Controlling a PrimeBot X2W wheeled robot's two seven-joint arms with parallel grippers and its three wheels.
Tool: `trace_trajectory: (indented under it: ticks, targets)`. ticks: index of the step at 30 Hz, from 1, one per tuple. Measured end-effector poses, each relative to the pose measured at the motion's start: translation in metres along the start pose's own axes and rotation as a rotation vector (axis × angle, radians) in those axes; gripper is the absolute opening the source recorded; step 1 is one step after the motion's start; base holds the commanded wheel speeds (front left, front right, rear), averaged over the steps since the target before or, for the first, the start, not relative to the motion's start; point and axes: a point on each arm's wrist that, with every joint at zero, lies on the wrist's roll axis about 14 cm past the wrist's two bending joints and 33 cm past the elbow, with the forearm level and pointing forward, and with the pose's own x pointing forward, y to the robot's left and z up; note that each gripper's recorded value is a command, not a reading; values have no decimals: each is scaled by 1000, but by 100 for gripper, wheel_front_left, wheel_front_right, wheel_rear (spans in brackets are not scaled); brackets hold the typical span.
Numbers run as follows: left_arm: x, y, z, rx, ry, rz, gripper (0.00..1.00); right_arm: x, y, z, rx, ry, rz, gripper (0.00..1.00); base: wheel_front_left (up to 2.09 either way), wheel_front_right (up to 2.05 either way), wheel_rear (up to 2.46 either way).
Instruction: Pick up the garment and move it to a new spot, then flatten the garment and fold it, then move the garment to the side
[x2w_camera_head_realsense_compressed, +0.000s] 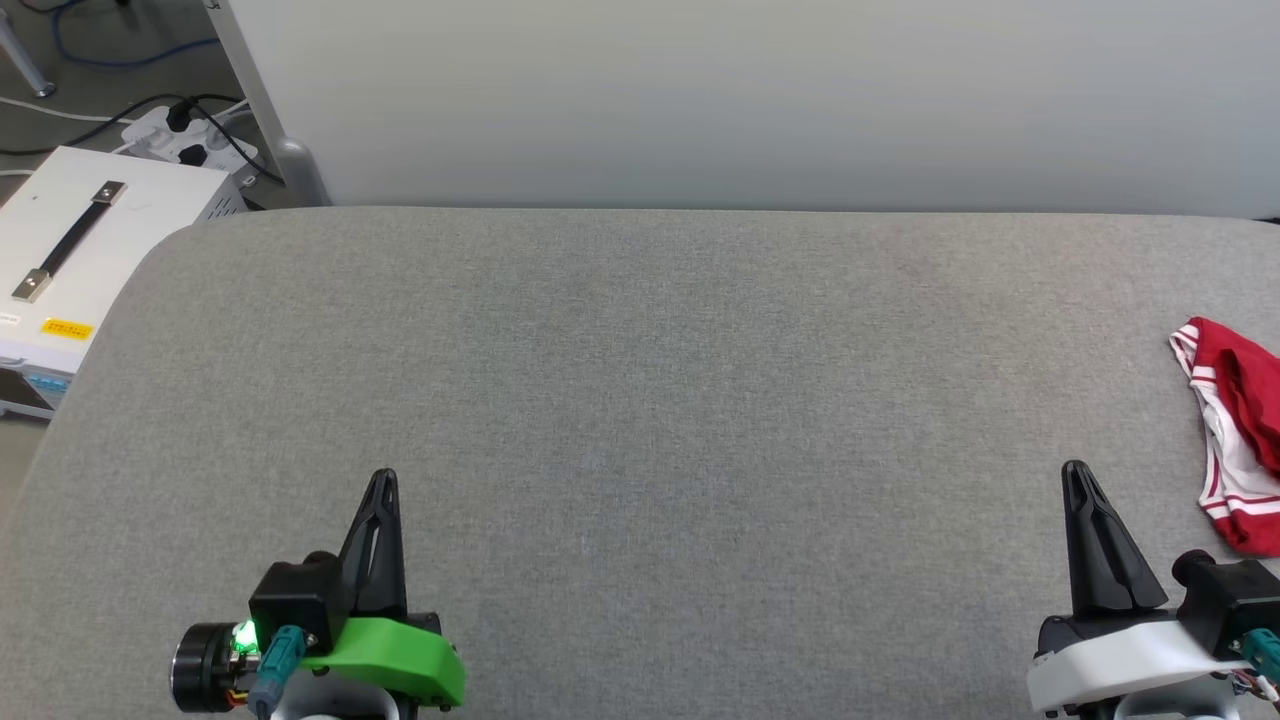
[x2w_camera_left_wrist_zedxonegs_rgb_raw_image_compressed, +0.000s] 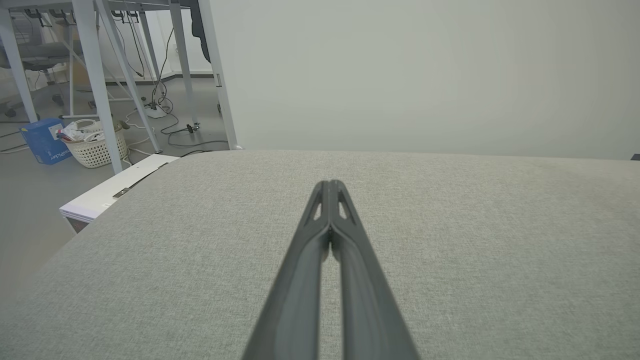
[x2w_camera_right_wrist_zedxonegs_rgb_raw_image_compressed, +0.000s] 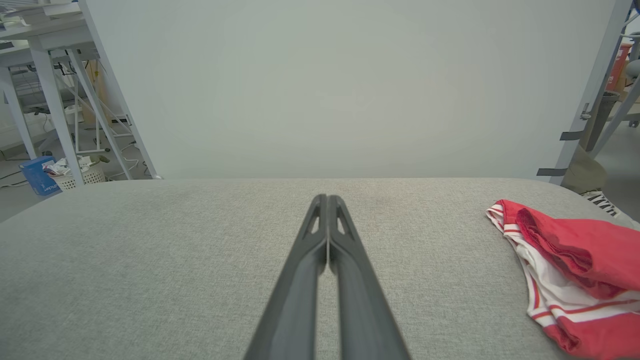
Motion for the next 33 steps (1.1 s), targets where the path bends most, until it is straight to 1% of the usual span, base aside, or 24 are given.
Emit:
trace_trajectory:
  ticks: [33]
  targets:
    - [3,-2,1,17,32,-8,0,-1,3,-6,-31,59,11,0,0,0,0]
